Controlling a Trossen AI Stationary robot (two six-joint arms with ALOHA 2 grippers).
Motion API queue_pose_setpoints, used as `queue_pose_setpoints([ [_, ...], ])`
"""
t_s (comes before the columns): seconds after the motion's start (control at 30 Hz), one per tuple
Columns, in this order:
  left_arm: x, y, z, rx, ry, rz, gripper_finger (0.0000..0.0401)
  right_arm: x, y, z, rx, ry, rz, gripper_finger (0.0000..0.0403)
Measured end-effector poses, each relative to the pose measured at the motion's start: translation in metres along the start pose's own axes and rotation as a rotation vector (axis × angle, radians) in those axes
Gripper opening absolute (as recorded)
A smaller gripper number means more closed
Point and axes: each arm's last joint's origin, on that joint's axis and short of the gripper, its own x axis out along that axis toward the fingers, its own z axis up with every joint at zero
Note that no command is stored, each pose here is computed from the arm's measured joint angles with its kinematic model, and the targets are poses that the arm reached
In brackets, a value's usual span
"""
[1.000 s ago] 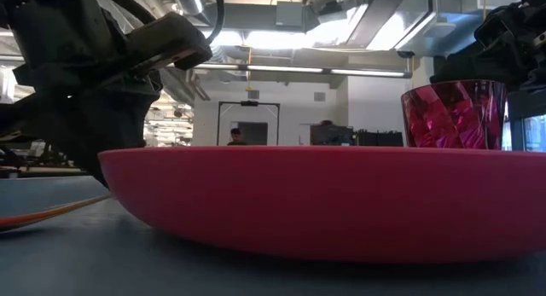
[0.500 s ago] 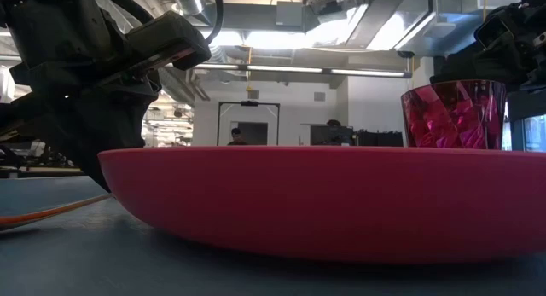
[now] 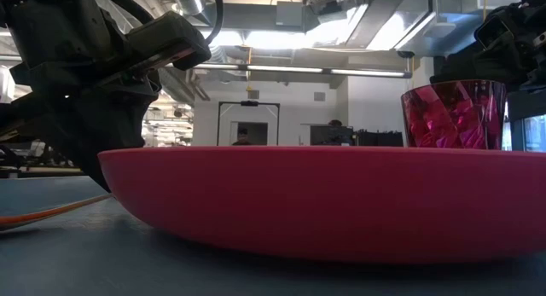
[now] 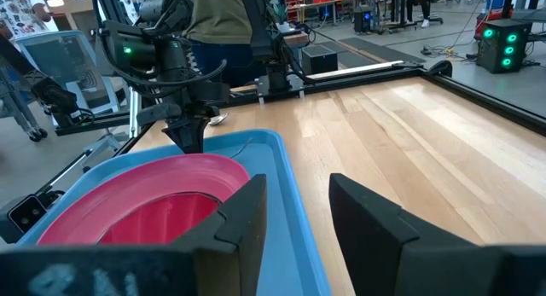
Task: Pick and place plate/cup/fork/spoon on tray
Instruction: Put the orange fork on the blue tray to the left side of the pink plate, then put the orange spoon on the blue tray to the left side of the orange fork
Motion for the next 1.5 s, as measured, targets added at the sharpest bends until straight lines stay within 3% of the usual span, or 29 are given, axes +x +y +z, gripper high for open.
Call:
queue_pose_setpoints([
  [0.57,0.0,0.001,0.0,-0.077,-0.01,0.004,0.0071,0.0,0.0,0.0,0.0,0.0,0.0,0.0134],
  [0.93,-0.006,0.001,0.002,-0.068,0.008,0.021,0.0075,0.0,0.0,0.0,0.0,0.0,0.0,0.0134],
  [1.23,-0.041,0.007,0.01,-0.038,0.023,0.068,0.0075,0.0,0.0,0.0,0.0,0.0,0.0,0.0134],
  [1.5,-0.083,0.028,0.008,0.011,0.138,0.213,0.0075,0.0,0.0,0.0,0.0,0.0,0.0,0.0134],
])
